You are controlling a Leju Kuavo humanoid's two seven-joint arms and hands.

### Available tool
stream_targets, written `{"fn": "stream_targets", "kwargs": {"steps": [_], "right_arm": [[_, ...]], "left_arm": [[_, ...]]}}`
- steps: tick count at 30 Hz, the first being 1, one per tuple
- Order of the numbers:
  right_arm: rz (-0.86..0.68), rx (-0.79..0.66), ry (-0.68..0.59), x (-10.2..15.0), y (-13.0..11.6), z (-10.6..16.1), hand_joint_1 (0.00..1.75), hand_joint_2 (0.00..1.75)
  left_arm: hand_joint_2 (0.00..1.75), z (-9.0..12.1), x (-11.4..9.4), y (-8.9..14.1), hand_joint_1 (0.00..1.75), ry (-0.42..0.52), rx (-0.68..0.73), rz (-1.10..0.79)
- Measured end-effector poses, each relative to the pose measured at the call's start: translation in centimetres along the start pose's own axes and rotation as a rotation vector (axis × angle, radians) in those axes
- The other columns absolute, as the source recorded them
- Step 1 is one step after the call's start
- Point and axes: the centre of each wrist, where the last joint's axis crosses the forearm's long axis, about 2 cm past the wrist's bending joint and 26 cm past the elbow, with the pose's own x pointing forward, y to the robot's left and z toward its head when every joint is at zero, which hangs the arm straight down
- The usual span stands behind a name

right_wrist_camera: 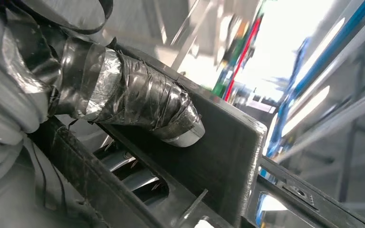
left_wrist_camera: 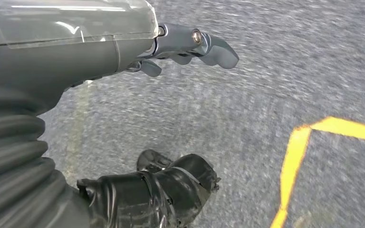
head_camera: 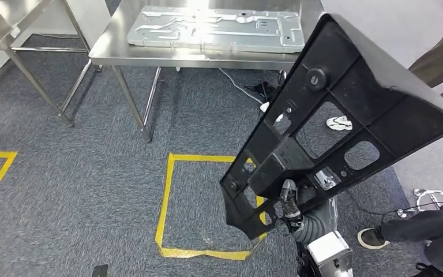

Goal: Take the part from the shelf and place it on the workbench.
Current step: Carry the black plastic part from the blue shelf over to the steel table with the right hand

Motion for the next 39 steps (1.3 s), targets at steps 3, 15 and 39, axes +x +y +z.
{"fn": "stream_targets", "kwargs": {"steps": [3, 15, 39], "right_arm": [[-0.032, 0.023, -0.011, -0.4, 0.1, -0.4, 1.75, 1.75], [-0.143, 0.026, 0.011, -2.0, 0.4, -0.5, 1.75, 1.75], [-0.124, -0.031, 0.038, -2.7, 0.5, 0.0, 1.75, 1.75]], "left_arm": [[1.75, 0.1, -0.1, 0.0, 0.0, 0.042, 0.025, 0.0], [1.75, 0.3, -0.1, -0.4, 0.0, 0.098, 0.057, -0.018], [1.75, 0.3, 0.0, -0.6, 0.0, 0.048, -0.003, -0.046]]}}
